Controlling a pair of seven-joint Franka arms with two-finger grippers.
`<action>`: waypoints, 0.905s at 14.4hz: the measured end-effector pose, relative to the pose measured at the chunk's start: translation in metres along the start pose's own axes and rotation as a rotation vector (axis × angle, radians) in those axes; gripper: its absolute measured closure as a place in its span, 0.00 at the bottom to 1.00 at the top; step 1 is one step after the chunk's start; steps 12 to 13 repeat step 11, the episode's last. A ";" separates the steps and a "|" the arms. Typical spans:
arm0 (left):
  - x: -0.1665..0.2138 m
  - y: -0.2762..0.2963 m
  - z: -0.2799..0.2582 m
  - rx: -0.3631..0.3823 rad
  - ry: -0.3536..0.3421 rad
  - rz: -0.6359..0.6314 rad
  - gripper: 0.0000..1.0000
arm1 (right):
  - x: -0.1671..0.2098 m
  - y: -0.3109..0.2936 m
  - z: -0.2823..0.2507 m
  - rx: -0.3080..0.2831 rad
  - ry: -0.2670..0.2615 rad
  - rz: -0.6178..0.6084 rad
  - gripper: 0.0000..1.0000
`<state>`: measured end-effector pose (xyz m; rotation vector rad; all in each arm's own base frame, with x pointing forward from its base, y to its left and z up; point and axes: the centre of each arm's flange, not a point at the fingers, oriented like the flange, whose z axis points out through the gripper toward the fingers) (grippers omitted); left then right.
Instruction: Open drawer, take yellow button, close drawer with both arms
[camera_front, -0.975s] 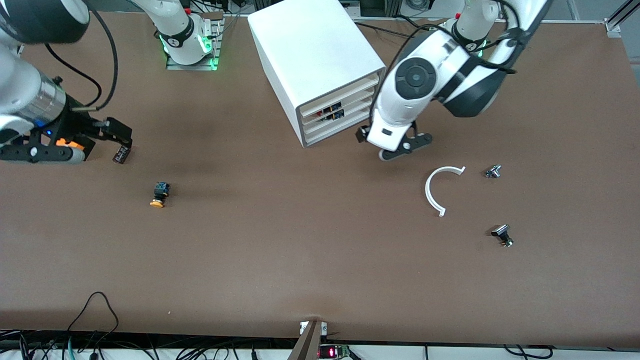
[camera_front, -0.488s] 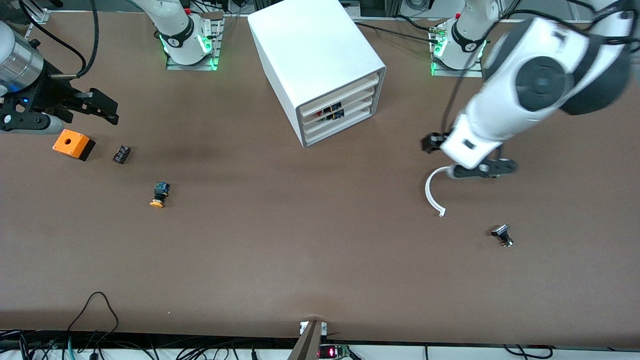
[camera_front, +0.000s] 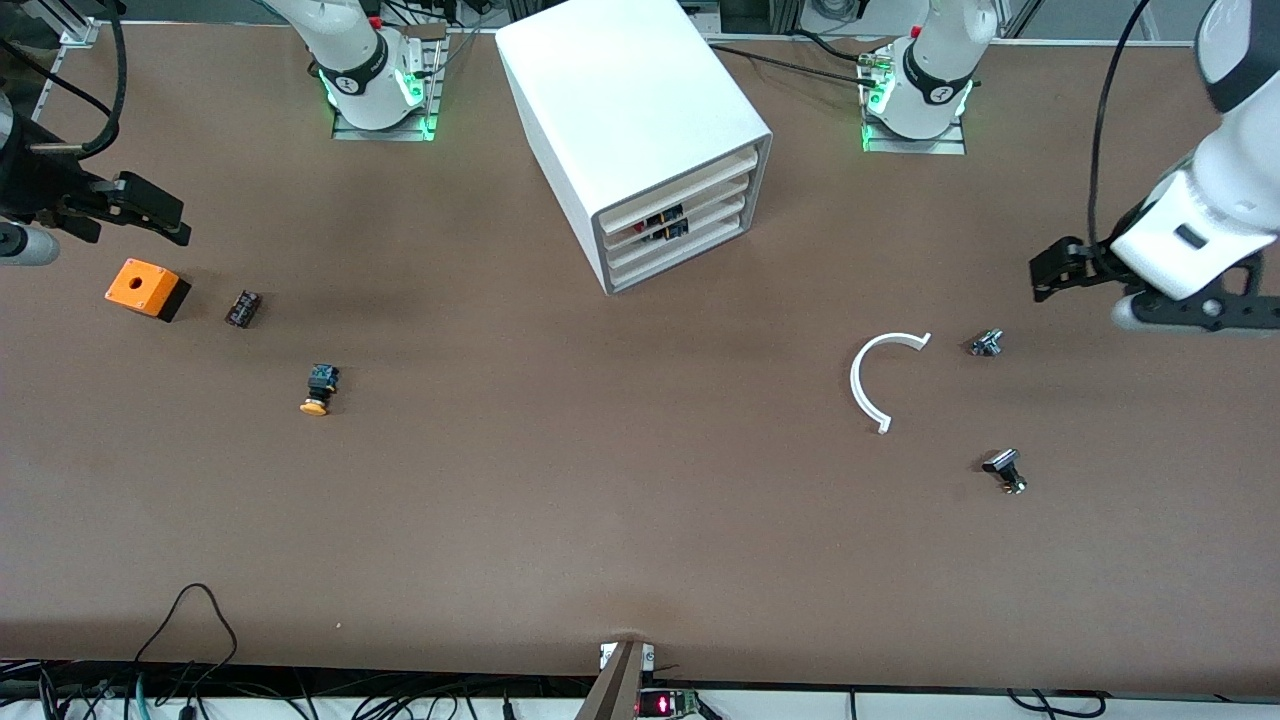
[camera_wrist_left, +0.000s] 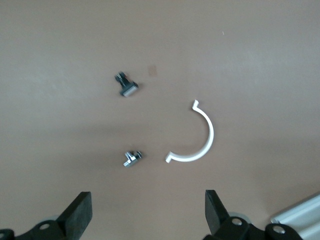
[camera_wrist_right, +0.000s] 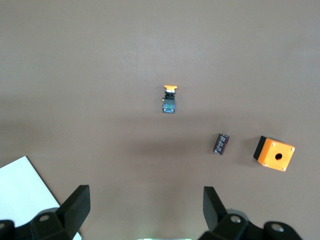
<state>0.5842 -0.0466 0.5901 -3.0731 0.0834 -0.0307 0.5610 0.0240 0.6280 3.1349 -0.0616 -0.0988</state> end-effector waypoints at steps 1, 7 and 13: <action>-0.006 -0.005 -0.001 0.004 0.031 0.001 0.00 | -0.001 0.000 0.000 0.000 -0.007 0.009 0.01; -0.026 -0.010 -0.002 0.009 0.017 -0.001 0.00 | -0.006 -0.005 -0.006 0.000 0.001 0.018 0.00; -0.025 -0.001 -0.002 0.004 0.003 0.015 0.00 | -0.007 -0.005 -0.012 0.001 0.013 0.013 0.00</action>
